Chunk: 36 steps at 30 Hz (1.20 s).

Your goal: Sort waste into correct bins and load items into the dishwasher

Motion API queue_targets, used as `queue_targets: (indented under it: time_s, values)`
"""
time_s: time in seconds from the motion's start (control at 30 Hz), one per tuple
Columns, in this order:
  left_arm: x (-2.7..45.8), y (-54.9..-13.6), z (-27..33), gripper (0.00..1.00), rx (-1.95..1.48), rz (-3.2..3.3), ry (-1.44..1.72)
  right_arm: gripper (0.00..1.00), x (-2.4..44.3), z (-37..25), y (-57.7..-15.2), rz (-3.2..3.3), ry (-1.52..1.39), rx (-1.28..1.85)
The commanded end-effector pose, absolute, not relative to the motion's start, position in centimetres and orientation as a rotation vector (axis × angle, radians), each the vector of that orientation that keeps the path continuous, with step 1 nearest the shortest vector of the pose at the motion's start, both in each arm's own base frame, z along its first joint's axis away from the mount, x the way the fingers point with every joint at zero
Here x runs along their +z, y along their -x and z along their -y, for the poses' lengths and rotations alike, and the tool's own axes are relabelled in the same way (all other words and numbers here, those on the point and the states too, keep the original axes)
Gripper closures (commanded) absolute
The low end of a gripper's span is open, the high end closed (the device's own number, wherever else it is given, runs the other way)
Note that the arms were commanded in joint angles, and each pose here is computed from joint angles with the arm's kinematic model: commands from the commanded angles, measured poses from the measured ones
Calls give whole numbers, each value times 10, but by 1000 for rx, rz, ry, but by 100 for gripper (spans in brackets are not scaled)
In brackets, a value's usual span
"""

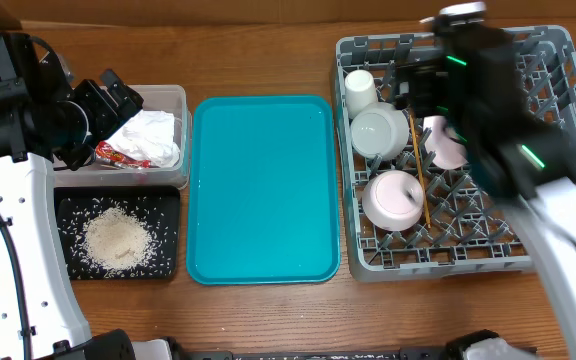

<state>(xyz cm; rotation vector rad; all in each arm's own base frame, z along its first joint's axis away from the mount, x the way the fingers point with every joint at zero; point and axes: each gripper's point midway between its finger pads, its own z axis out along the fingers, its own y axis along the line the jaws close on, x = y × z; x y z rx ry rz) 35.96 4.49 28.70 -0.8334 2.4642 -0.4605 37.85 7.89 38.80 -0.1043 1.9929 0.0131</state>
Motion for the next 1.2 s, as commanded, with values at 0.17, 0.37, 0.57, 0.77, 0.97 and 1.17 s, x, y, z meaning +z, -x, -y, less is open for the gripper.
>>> queue_targets:
  time_s: [0.17, 0.37, 0.57, 0.77, 0.97, 1.17]
  values:
    - [300, -359, -43, 0, -470, -2432, 808, 0, 482, -33, -253, -1617, -26, 123]
    - [300, -359, -43, 0, -470, -2432, 808, 0, 420, -3, -208, -1513, -233, 208]
    - [300, -359, -43, 0, -470, -2432, 808, 0, 342, -9, -212, -1430, -305, 369]
    - [300, -359, -43, 0, -470, -2432, 808, 0, 298, -22, -231, -1330, -244, 435]
    - [300, -359, -43, 0, -470, -2432, 808, 0, 259, -21, -237, -1318, -257, 443]
    - [300, -359, -43, 0, -470, -2432, 808, 0, 230, -22, -239, -1342, -257, 439]
